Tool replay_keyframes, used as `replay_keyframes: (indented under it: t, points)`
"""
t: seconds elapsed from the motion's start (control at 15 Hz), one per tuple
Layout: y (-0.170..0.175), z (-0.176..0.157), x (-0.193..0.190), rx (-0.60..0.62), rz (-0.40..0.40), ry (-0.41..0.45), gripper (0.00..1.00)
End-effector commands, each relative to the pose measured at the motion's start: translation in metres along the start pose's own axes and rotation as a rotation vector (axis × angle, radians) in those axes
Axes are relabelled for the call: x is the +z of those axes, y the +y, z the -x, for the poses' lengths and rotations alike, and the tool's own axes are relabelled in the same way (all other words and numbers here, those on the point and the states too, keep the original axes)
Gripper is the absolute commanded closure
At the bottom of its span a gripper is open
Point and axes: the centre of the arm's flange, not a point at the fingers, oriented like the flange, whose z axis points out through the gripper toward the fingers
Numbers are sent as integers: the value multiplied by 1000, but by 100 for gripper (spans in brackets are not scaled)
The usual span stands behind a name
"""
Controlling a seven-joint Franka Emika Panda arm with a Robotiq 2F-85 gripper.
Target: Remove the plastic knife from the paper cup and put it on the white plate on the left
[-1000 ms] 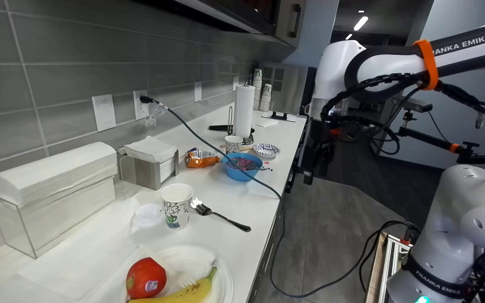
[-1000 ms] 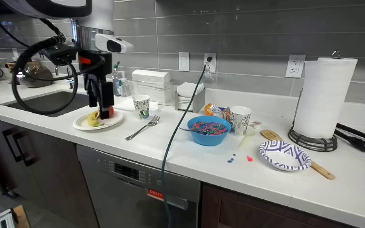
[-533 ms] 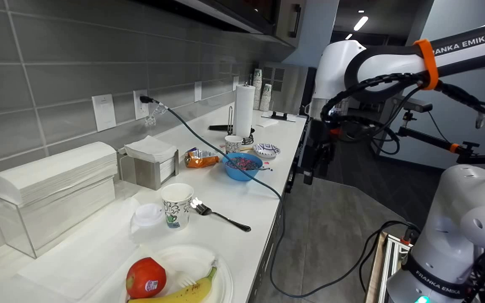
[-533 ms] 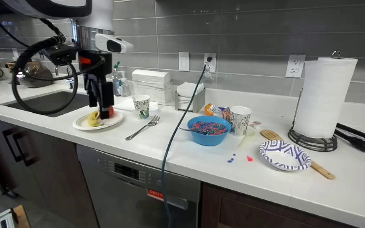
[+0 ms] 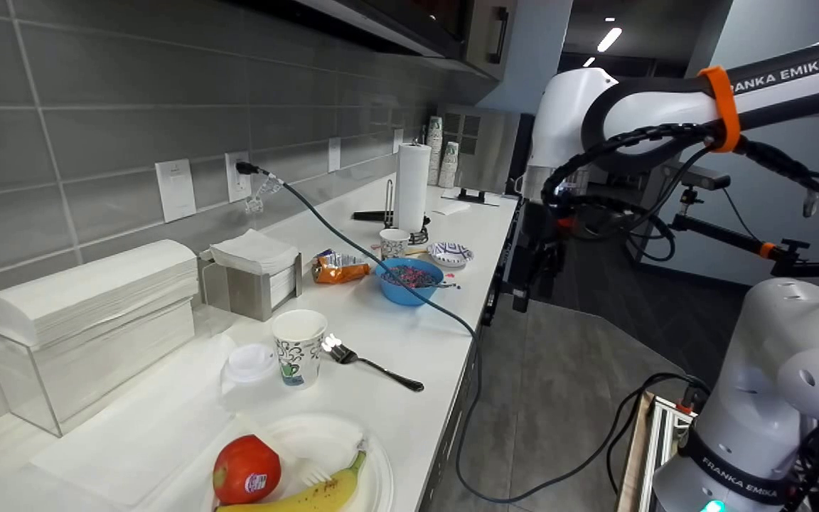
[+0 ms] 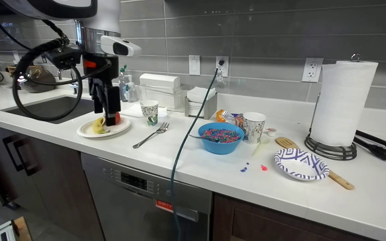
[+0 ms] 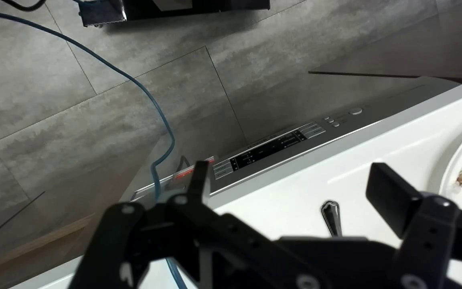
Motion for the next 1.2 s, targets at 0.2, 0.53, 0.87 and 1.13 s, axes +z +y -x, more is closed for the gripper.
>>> replay_keyframes:
  t: [0.2,0.53,0.87,1.13]
  points:
    - [0,0,0,0,0,0,0]
    - [0,0,0,0,0,0,0]
    - [-19,-6,3,-3,-44,-5,0]
    - [-77,-5,11,-81,-91,33,0]
